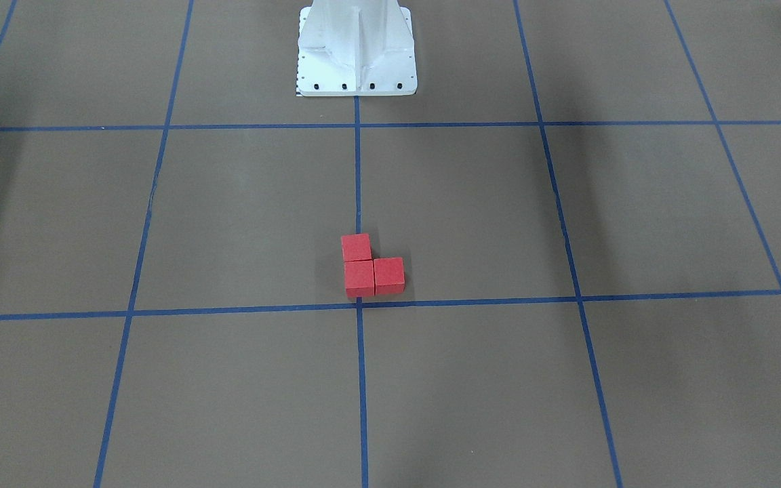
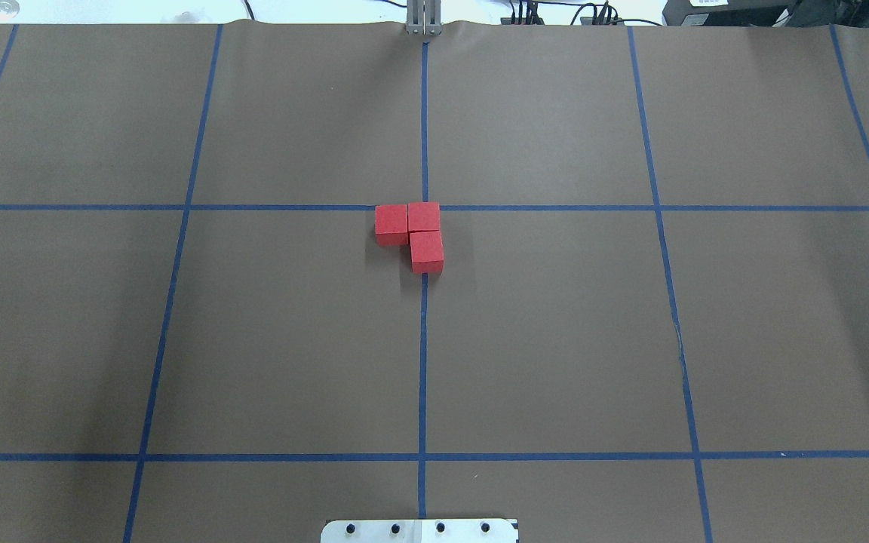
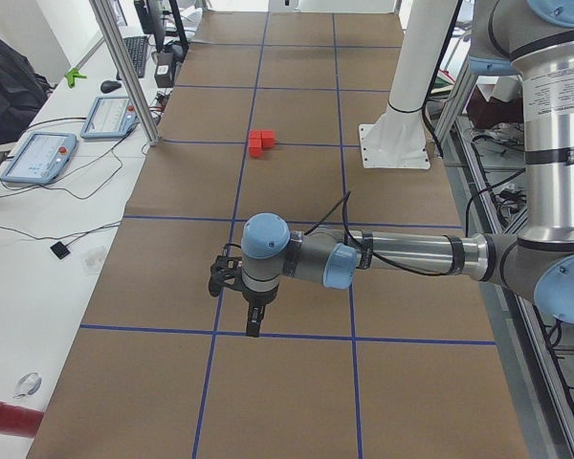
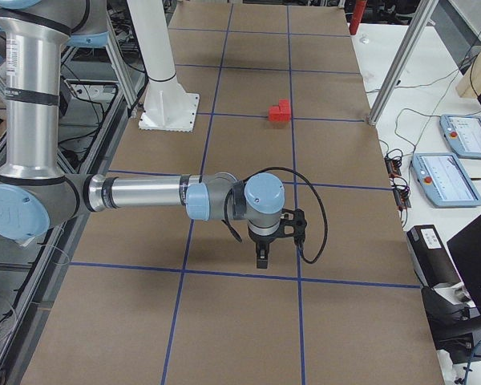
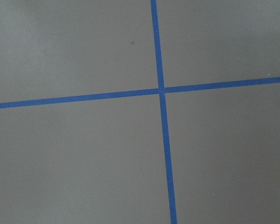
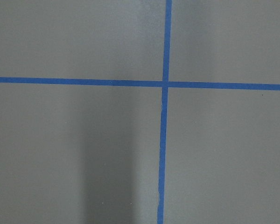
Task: Form red blocks into L shape at center
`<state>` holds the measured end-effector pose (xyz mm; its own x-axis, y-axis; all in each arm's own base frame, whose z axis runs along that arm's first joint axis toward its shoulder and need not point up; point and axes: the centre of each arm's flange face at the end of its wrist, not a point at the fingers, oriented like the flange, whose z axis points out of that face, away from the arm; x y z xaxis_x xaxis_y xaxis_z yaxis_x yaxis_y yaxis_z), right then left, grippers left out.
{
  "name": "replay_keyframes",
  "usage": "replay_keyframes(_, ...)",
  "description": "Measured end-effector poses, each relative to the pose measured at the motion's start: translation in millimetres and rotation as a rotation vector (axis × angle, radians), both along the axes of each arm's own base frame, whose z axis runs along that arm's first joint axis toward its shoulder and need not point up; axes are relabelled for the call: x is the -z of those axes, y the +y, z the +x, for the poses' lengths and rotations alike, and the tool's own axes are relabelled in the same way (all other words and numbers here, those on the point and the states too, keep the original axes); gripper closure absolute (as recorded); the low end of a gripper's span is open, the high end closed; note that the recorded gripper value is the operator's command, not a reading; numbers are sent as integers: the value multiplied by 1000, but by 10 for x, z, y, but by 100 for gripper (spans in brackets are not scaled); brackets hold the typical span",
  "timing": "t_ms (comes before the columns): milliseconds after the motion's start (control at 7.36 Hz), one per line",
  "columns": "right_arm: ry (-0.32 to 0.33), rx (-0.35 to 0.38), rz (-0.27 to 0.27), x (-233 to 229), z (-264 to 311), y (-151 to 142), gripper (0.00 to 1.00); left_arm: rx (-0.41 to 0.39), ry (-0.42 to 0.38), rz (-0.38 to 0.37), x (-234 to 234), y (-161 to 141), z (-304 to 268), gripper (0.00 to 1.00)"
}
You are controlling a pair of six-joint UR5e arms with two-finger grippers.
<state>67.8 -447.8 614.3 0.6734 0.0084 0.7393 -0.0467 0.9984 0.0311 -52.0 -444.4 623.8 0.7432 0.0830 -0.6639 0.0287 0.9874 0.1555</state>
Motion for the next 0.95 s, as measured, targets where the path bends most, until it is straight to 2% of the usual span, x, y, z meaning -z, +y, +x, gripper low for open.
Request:
replay_keyframes(679,0,-1,8,7,-1,-2,1,0,0,-5,-19,2,2,0)
replay_keyframes(951,0,-1,8,8,0,-2,1,-2,2,-32,-26,17,5,0)
